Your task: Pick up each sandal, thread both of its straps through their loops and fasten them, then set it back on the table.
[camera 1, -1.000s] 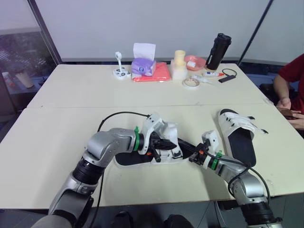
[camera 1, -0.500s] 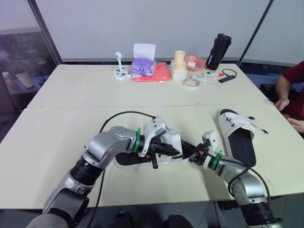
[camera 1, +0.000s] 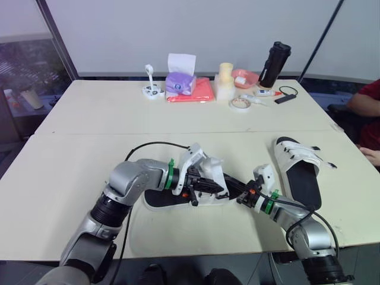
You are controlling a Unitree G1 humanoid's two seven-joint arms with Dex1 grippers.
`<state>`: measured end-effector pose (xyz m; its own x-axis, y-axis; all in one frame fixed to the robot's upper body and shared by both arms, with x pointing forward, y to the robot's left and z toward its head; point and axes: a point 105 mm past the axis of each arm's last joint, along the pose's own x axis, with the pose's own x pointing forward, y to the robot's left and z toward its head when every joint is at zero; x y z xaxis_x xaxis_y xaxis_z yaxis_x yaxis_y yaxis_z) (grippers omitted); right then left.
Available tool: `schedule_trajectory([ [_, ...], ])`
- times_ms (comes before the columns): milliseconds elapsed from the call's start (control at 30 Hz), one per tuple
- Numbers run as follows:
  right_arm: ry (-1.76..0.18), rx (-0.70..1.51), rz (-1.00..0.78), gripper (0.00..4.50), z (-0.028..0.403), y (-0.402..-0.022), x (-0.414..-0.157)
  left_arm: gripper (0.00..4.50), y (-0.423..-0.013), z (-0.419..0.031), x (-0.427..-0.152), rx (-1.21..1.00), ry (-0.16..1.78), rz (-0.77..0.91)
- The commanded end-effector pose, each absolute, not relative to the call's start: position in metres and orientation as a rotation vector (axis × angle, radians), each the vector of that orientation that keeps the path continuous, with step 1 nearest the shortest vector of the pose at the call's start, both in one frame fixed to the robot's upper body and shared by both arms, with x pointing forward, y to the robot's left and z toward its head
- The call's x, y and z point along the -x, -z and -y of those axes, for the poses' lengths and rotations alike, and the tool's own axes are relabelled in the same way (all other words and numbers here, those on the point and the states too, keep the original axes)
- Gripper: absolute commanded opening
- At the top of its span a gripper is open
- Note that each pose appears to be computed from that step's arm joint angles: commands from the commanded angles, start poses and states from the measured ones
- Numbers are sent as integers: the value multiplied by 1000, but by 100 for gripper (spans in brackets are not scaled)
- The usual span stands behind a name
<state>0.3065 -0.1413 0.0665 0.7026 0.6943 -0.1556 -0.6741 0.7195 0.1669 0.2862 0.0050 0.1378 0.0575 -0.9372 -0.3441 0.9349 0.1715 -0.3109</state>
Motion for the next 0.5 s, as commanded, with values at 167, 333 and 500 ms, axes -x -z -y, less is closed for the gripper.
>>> schedule_trajectory([
  [167, -716, -146, -461, 0, 146, -7, -283, 3, -114, -12, -292, -251, 1378, -512],
  [333, -715, -148, -460, 0, 146, -7, -282, 3, -115, -10, -295, -319, 1390, -459],
  [500, -714, -151, -462, 0, 145, -7, -281, 3, -113, -10, -296, -457, 1411, -382],
])
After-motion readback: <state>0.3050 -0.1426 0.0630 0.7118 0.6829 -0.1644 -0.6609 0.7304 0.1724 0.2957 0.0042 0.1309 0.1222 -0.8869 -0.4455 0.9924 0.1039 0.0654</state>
